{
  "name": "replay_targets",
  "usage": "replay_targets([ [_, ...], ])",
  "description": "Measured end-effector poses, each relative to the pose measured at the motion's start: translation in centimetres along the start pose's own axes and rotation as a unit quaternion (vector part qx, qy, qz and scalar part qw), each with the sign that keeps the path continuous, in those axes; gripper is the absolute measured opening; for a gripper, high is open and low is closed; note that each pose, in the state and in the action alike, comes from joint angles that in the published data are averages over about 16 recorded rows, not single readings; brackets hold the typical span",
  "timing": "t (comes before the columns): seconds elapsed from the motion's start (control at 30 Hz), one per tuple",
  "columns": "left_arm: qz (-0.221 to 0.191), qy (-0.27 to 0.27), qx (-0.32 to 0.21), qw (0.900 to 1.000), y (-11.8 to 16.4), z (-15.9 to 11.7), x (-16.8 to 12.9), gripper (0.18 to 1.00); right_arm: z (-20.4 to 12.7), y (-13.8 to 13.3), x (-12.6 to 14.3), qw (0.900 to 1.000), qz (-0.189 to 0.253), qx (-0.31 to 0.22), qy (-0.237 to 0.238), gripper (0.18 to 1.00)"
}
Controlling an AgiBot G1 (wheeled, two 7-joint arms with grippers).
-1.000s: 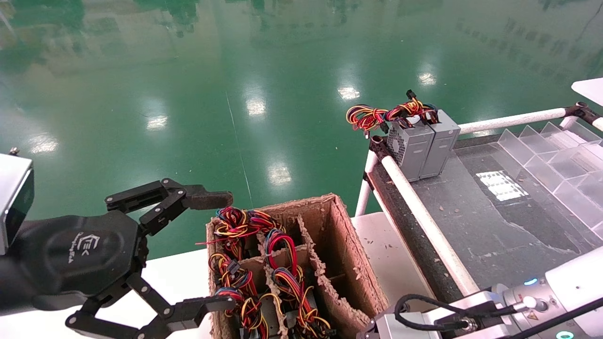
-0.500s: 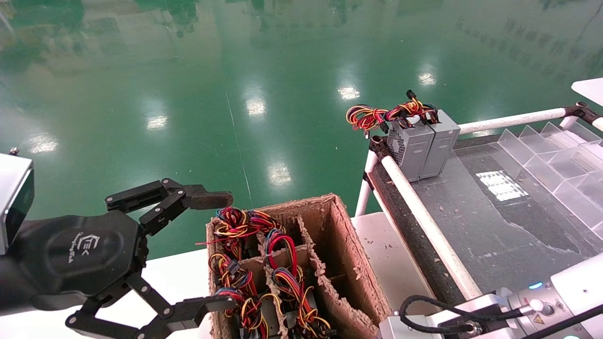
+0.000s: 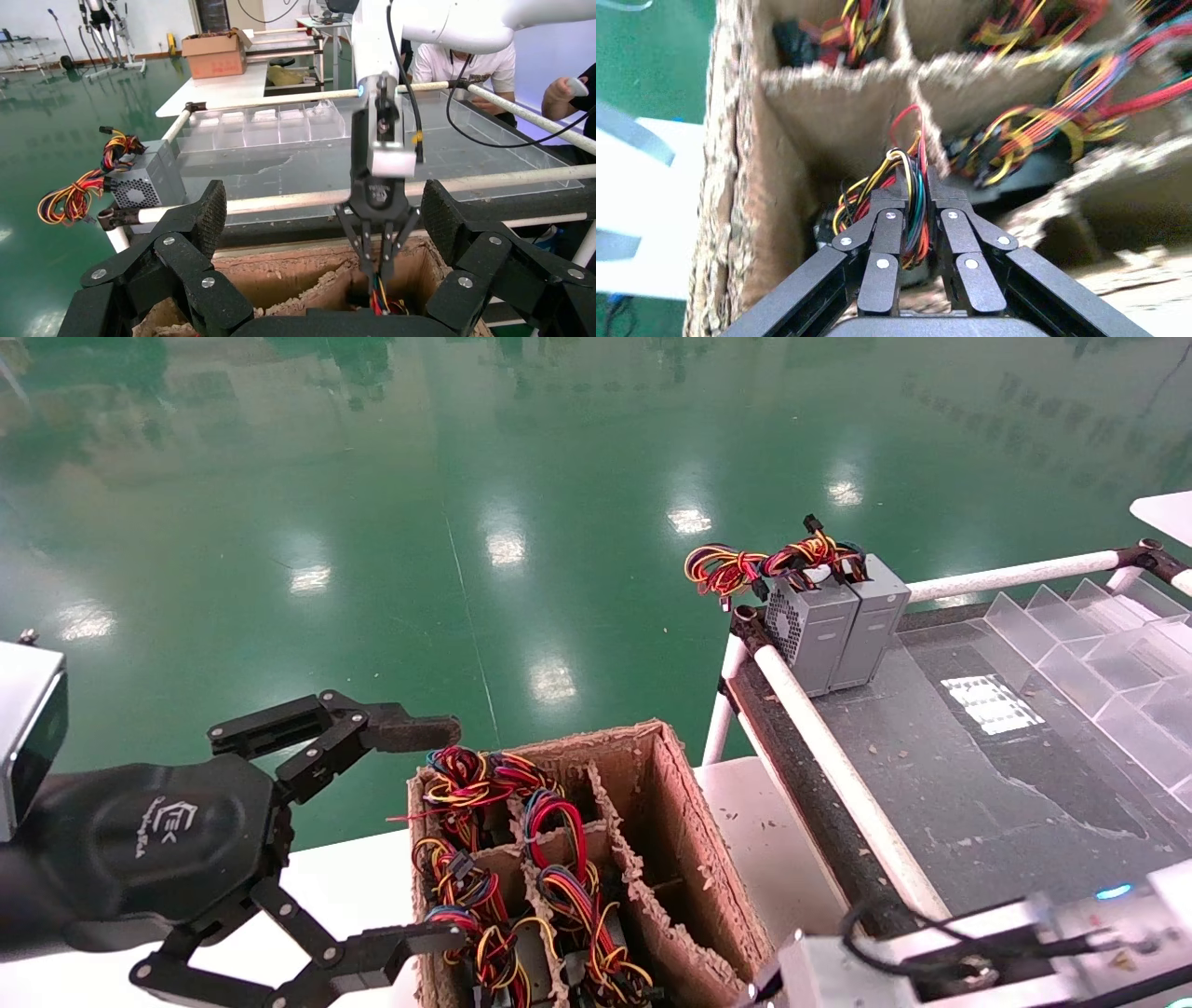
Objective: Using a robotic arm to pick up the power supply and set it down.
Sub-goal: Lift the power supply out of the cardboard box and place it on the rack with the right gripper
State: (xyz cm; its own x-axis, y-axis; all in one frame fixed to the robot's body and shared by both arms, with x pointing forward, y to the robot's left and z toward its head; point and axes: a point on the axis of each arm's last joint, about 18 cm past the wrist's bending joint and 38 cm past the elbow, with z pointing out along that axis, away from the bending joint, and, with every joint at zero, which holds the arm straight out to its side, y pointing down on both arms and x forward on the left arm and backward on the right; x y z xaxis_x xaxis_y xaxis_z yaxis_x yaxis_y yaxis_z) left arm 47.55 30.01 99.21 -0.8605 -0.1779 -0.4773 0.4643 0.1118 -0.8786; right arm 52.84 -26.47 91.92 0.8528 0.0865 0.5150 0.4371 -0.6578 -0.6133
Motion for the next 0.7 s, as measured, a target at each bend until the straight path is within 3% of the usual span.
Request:
replay_targets([
  [0.33, 0.000, 0.000, 0.000, 1.0000, 0.0, 0.0, 0.0, 1.001, -5.3, -3.2, 1.2, 0.991, -0.023, 0.096, 0.093, 0.234],
  [0.7, 0.000, 0.000, 0.000, 1.0000, 0.0, 0.0, 0.0, 1.001, -11.7, -5.8, 2.7, 0.958, -0.055, 0.176, 0.220, 0.231],
])
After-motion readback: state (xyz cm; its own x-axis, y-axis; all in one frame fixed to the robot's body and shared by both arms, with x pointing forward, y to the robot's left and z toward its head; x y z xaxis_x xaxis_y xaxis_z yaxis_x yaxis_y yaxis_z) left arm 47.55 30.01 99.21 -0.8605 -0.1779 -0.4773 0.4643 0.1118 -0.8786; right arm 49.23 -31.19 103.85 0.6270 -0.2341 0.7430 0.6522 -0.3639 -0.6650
